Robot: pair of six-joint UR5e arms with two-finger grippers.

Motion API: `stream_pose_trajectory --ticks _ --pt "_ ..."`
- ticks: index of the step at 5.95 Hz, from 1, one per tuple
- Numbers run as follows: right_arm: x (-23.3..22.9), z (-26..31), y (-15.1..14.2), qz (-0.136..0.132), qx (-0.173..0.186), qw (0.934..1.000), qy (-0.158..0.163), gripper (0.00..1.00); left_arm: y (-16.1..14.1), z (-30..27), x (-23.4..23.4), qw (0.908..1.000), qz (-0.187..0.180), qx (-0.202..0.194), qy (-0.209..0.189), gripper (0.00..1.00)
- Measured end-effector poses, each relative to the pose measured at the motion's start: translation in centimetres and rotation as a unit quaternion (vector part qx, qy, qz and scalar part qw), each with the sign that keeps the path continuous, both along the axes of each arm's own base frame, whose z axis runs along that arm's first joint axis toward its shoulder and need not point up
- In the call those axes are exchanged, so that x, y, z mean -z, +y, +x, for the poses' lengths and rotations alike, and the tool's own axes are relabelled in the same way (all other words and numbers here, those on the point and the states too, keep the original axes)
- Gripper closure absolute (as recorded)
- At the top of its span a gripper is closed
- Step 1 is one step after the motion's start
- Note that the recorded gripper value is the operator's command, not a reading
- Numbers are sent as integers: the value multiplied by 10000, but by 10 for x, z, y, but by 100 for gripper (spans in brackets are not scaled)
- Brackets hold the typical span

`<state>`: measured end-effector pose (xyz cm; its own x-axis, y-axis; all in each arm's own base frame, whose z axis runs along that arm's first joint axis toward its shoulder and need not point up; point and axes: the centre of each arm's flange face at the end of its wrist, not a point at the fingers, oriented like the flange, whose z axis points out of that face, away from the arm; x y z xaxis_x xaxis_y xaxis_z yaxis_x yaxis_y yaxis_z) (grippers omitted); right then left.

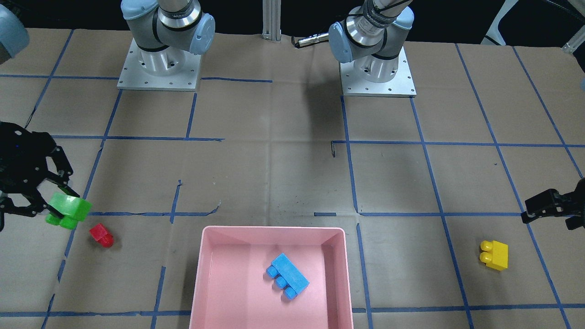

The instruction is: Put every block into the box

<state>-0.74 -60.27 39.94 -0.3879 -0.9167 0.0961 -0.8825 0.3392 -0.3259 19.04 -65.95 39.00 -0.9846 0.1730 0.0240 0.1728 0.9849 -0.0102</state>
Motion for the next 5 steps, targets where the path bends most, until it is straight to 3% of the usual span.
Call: stream_pose_trajectory --ticks 3,4,5 --pt "-6 207 -72 239 855 9947 -514 95 -23 27 89 9962 211 840 108 0" --pt "12 256 -88 306 1035 9927 -530 59 -26 29 128 9946 138 1022 67 0" --pt "31 285 -96 361 1184 9912 -479 1 -19 26 164 9938 -48 1110 -62 0"
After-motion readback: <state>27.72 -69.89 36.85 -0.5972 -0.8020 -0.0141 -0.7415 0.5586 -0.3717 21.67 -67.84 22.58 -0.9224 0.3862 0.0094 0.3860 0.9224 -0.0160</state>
